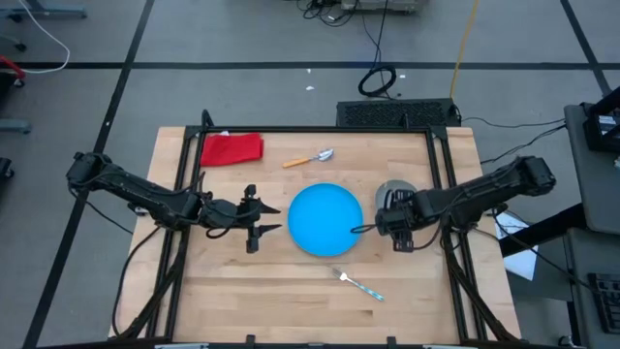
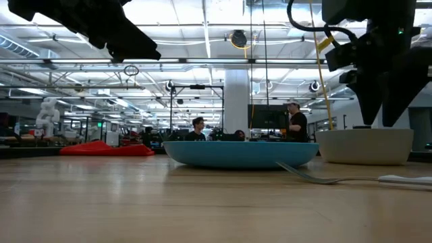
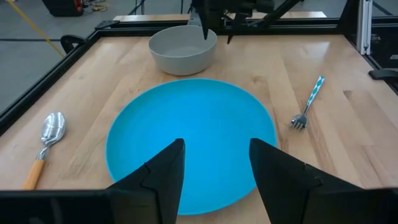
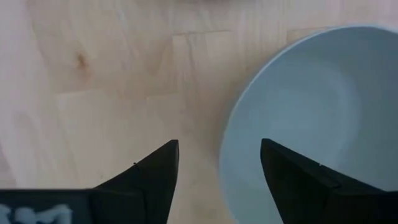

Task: Set table place
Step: Put the gray bowl on top of the blue plate

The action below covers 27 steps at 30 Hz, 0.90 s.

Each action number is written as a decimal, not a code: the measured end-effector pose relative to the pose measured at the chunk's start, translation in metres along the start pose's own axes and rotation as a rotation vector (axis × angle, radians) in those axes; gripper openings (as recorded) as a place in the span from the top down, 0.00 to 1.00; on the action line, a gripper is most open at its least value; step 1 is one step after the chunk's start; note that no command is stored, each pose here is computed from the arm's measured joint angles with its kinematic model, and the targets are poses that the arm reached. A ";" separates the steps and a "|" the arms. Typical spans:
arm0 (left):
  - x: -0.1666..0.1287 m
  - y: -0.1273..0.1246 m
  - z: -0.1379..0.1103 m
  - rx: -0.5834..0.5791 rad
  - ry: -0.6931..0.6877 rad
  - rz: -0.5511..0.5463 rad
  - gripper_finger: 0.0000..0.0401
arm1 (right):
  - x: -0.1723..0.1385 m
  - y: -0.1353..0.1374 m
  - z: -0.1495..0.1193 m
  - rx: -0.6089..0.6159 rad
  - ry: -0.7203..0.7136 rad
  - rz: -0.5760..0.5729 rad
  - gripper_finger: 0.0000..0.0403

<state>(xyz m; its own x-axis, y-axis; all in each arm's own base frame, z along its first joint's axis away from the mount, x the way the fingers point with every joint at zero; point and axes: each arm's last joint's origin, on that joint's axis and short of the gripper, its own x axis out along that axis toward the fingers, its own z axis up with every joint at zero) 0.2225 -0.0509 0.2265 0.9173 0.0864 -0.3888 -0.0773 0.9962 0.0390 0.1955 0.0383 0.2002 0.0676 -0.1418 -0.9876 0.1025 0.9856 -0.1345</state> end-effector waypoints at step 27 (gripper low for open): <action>0.000 0.000 0.003 0.006 -0.030 -0.001 0.54 | 0.016 -0.009 -0.001 0.053 -0.019 0.034 0.97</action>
<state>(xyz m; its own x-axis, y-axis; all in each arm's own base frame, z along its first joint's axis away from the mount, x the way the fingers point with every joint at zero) 0.2237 -0.0512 0.2294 0.9285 0.0852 -0.3615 -0.0744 0.9963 0.0439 0.1943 0.0269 0.1852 0.0905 -0.1100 -0.9898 0.1518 0.9838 -0.0955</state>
